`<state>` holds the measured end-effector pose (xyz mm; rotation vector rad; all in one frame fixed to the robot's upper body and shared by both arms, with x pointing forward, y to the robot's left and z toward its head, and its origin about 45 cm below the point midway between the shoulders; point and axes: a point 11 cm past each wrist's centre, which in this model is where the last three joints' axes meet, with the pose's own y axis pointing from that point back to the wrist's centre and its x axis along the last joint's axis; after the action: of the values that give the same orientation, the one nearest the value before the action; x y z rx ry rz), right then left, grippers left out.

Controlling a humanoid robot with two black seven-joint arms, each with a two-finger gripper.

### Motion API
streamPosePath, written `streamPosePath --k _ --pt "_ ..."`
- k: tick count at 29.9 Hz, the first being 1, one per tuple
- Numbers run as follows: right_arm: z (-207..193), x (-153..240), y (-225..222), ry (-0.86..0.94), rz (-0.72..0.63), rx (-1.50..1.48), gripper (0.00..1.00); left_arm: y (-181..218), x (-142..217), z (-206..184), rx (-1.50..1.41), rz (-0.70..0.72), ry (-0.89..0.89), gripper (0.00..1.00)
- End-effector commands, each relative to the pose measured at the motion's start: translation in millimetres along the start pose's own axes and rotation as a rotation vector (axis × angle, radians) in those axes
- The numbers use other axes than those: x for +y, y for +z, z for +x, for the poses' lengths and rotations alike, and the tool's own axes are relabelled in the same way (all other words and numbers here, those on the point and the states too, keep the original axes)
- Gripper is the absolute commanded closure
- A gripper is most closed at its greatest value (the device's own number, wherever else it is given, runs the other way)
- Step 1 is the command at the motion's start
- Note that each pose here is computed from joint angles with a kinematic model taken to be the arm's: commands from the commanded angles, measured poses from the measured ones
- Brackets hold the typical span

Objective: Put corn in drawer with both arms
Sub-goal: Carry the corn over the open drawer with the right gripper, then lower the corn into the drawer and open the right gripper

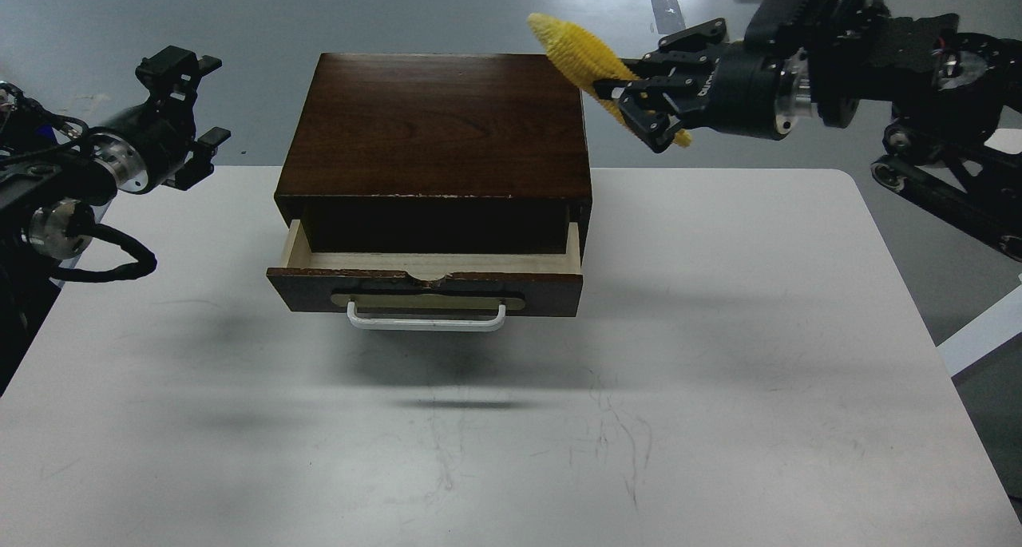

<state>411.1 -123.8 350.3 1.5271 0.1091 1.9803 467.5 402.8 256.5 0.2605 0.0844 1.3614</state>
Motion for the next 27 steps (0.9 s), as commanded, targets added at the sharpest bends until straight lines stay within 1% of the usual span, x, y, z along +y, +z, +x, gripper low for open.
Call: streamPosePath --k 1,6,10,17,18,19,20,22,23,24,26,27 --pt "6.8 -26.3 -27.2 -0.001 0.097 0.108 1.00 1.4 0.5 1.4 -0.001 -0.004 0.003 0.02" --pt "15.0 -44.2 -45.4 0.016 0.150 0.131 1.00 1.8 3.9 8.0 -0.008 -0.001 0.015 0.02" --pt "16.0 -50.1 -48.8 0.018 0.158 0.130 1.00 3.3 4.2 8.7 -0.008 -0.013 0.016 0.02" --pt "1.7 -60.5 -46.1 -0.022 0.148 0.116 0.99 5.6 7.4 14.5 -0.013 -0.021 0.025 0.02" --pt "0.4 -60.4 -44.9 -0.024 0.145 0.114 0.95 5.8 7.8 15.3 -0.014 -0.021 0.027 0.02" --pt "-1.2 -61.5 -44.2 -0.027 0.142 0.109 0.82 5.5 8.7 16.8 -0.015 -0.021 0.030 0.02" --pt "-2.2 -64.1 -45.8 -0.026 0.145 0.103 0.66 5.9 9.8 18.9 -0.017 -0.019 0.034 0.02" --pt "-3.8 -66.7 -47.8 -0.025 0.149 0.093 0.52 6.4 11.0 21.1 -0.019 -0.019 0.038 0.02" --pt "-4.9 -69.5 -51.1 -0.020 0.154 0.084 0.41 6.6 11.0 21.1 -0.019 -0.021 0.038 0.02" --pt "-4.1 -71.4 -53.3 -0.017 0.159 0.084 0.36 6.6 11.0 21.1 -0.019 -0.021 0.038 0.02" --pt "-1.7 -75.0 -57.4 -0.002 0.164 0.078 0.10 7.9 12.8 24.5 -0.021 -0.022 0.042 0.02" --pt "-0.8 -75.5 -57.8 0.004 0.164 0.078 0.06 7.5 12.8 24.4 -0.022 -0.021 0.042 0.02"
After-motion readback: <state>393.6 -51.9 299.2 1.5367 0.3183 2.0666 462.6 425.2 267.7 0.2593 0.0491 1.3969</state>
